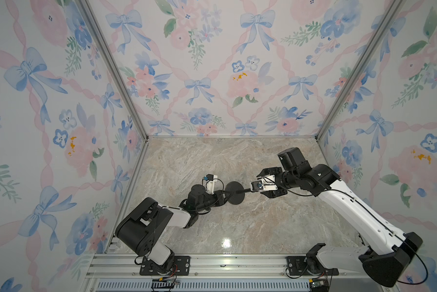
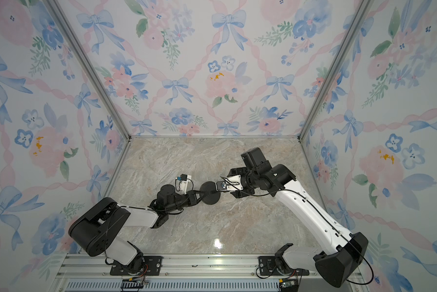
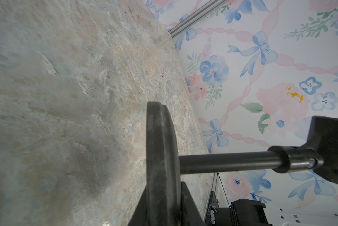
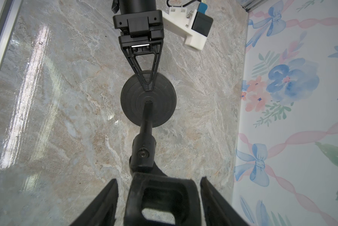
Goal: Assemble a microphone stand
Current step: Screw the microphone stand pole into the microphone stand base.
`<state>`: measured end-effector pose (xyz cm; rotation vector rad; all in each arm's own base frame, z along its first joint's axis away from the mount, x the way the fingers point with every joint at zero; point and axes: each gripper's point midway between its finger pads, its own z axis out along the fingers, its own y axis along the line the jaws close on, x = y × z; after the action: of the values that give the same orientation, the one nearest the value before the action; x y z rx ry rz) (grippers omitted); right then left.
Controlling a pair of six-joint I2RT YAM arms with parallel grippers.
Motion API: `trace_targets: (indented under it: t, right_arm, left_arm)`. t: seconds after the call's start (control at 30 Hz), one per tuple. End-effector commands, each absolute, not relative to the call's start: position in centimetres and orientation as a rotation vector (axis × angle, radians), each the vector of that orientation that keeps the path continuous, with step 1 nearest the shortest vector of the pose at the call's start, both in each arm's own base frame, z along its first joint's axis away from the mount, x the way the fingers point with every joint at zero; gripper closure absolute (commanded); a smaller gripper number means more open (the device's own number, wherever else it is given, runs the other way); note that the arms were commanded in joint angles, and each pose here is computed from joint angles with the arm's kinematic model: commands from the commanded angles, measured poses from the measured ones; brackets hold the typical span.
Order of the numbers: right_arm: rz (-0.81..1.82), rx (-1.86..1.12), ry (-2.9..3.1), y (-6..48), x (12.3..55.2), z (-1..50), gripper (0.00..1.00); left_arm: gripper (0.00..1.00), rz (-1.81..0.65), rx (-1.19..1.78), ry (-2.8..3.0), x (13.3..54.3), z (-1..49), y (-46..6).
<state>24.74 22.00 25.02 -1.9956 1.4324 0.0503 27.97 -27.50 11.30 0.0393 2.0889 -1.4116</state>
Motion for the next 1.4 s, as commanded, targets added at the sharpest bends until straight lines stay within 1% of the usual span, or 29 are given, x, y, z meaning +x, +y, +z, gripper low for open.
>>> trace_targets:
  t: [0.0, 0.2, 0.37, 0.5, 0.57, 0.7, 0.8, 0.9, 0.97, 1.07, 1.13, 1.2, 1.23, 1.27, 1.33, 1.37]
  right_arm:
    - [0.107, -1.969, 1.542, 21.6, 24.5, 24.1, 0.40]
    - [0.177, -1.855, 1.640, 22.4, 24.9, 23.8, 0.52]
    - [0.251, -1.730, 1.763, 23.1, 25.0, 23.7, 0.57]
    - [0.334, -1.553, 1.919, 23.7, 25.3, 23.7, 0.62]
    - [0.378, -1.463, 2.005, 24.1, 25.3, 23.6, 0.62]
    - [0.488, -1.174, 2.199, 24.5, 25.5, 24.3, 0.62]
    - [0.636, -0.885, 2.309, 24.8, 25.7, 24.6, 0.61]
    - [0.821, -0.685, 2.391, 25.2, 25.1, 24.5, 0.59]
    - [0.881, -0.522, 2.456, 24.8, 25.2, 24.1, 0.60]
    - [0.941, -0.380, 2.516, 24.7, 25.1, 24.2, 0.60]
    - [0.979, -0.266, 2.550, 24.7, 25.1, 24.1, 0.59]
    - [1.016, -0.168, 2.580, 24.7, 25.0, 24.2, 0.47]
    - [1.029, -0.173, 2.578, 24.8, 25.0, 24.5, 0.45]
    - [1.036, -0.216, 2.563, 24.8, 24.8, 25.0, 0.42]
    - [0.976, -0.353, 2.506, 24.1, 24.7, 25.9, 0.33]
    - [0.928, -0.445, 2.460, 23.5, 24.8, 26.5, 0.31]
  left_arm:
    - [1.00, -1.461, 0.130, 1.939, 28.4, 15.6, -28.3]
    - [1.00, -1.465, 0.132, 1.912, 28.4, 16.5, -28.3]
    - [1.00, -1.448, 0.128, 1.898, 28.5, 16.8, -28.0]
    - [1.00, -1.435, 0.139, 1.880, 28.6, 17.2, -28.0]
    - [1.00, -1.421, 0.140, 1.867, 28.6, 17.4, -27.9]
    - [1.00, -1.390, 0.122, 1.843, 28.9, 17.9, -27.4]
    - [1.00, -1.370, 0.109, 1.827, 29.0, 18.2, -27.0]
    - [1.00, -1.353, 0.102, 1.813, 29.1, 18.5, -26.7]
    - [1.00, -1.345, 0.096, 1.812, 29.2, 18.4, -26.6]
    - [1.00, -1.343, 0.104, 1.808, 29.1, 18.5, -26.6]
    - [1.00, -1.337, 0.103, 1.806, 29.0, 18.5, -26.6]
    - [1.00, -1.332, 0.103, 1.806, 29.1, 18.5, -26.6]
    - [1.00, -1.332, 0.102, 1.806, 29.1, 18.5, -26.5]
    - [1.00, -1.331, 0.105, 1.809, 29.0, 18.4, -26.6]
    - [1.00, -1.325, 0.110, 1.809, 28.9, 18.3, -26.5]
    - [1.00, -1.312, 0.110, 1.811, 28.9, 18.1, -26.4]
